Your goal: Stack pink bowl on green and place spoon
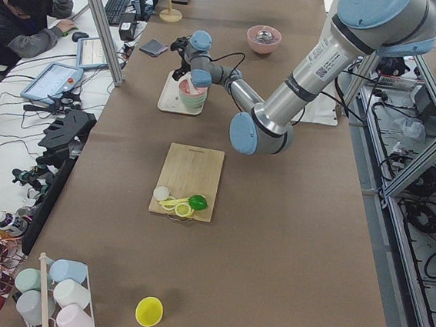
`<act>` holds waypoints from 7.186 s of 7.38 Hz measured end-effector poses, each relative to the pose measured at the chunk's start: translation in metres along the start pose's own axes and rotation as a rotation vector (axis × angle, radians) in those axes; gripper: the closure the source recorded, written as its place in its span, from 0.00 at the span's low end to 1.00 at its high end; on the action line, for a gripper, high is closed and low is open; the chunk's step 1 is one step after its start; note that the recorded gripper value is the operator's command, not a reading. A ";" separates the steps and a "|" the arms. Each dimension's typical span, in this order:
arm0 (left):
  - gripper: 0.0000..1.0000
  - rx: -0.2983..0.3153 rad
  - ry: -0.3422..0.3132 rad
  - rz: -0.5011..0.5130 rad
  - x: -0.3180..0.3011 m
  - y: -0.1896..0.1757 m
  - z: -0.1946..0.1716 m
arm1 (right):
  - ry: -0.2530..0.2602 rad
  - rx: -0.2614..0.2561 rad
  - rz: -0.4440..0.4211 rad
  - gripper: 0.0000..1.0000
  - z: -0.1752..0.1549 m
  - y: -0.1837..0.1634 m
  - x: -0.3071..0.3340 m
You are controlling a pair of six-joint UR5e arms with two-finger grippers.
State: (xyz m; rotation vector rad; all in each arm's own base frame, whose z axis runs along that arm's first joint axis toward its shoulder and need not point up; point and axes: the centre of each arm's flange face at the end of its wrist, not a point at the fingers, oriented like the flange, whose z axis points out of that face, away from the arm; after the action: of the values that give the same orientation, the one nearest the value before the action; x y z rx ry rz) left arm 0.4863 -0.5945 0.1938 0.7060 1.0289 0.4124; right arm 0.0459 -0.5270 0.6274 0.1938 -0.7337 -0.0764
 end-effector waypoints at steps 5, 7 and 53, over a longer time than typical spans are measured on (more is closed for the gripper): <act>0.03 -0.208 0.024 -0.020 -0.214 0.008 -0.140 | 0.131 -0.058 0.025 0.00 0.025 0.087 0.058; 0.03 -0.272 -0.028 0.053 -0.303 0.031 -0.195 | 0.101 -0.077 0.043 0.00 0.022 0.080 0.053; 0.02 -0.330 -0.304 -0.473 -0.489 0.404 -0.371 | 0.015 -0.025 -0.031 0.00 0.041 0.102 0.045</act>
State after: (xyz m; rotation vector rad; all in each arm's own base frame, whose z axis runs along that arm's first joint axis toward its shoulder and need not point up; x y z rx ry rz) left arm -0.0663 -0.4843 0.6656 0.2060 0.7811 0.0540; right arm 0.0517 -0.4393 0.7076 0.1815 -0.7145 -0.1140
